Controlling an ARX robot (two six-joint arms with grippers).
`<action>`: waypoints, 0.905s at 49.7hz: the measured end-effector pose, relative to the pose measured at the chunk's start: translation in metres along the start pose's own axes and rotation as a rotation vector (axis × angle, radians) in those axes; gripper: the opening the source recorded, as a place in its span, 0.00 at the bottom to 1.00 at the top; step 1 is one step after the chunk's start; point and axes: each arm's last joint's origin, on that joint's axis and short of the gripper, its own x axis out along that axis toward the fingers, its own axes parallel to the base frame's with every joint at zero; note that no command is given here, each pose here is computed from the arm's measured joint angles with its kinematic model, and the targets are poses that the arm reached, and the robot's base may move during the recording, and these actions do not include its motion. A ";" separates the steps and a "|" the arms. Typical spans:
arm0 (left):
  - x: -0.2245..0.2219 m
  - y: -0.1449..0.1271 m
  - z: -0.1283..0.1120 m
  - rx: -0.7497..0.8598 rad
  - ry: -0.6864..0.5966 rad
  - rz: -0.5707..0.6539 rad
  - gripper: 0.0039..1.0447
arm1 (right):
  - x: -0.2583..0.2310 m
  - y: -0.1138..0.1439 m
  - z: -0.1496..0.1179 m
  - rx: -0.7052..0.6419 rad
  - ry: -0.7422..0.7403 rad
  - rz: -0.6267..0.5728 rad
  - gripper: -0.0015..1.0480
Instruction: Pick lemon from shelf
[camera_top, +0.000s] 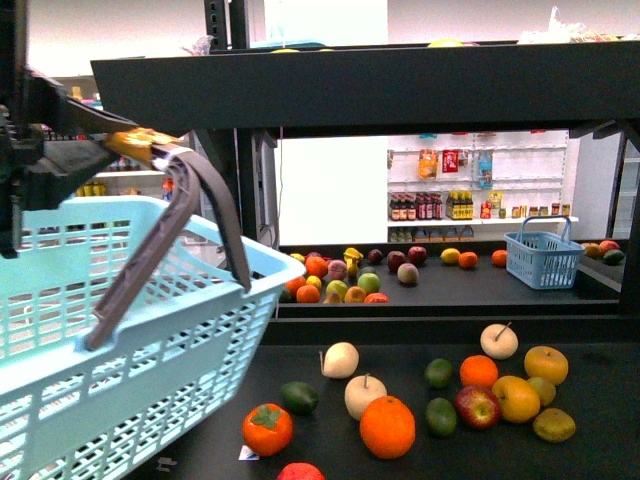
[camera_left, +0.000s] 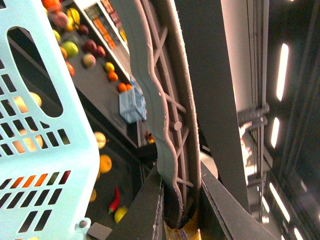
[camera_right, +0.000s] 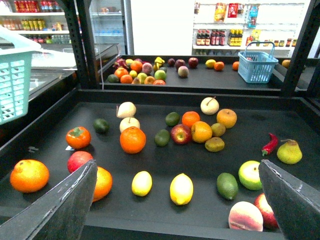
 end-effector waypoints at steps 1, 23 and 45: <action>0.003 -0.002 -0.004 0.009 0.018 -0.013 0.12 | 0.000 0.000 0.000 0.000 0.000 0.000 0.93; 0.075 0.002 -0.089 0.055 0.316 -0.135 0.12 | 0.000 0.000 0.000 0.000 0.000 0.000 0.93; 0.109 0.003 -0.103 0.144 0.375 -0.159 0.12 | 0.000 0.000 0.000 0.000 0.000 0.000 0.93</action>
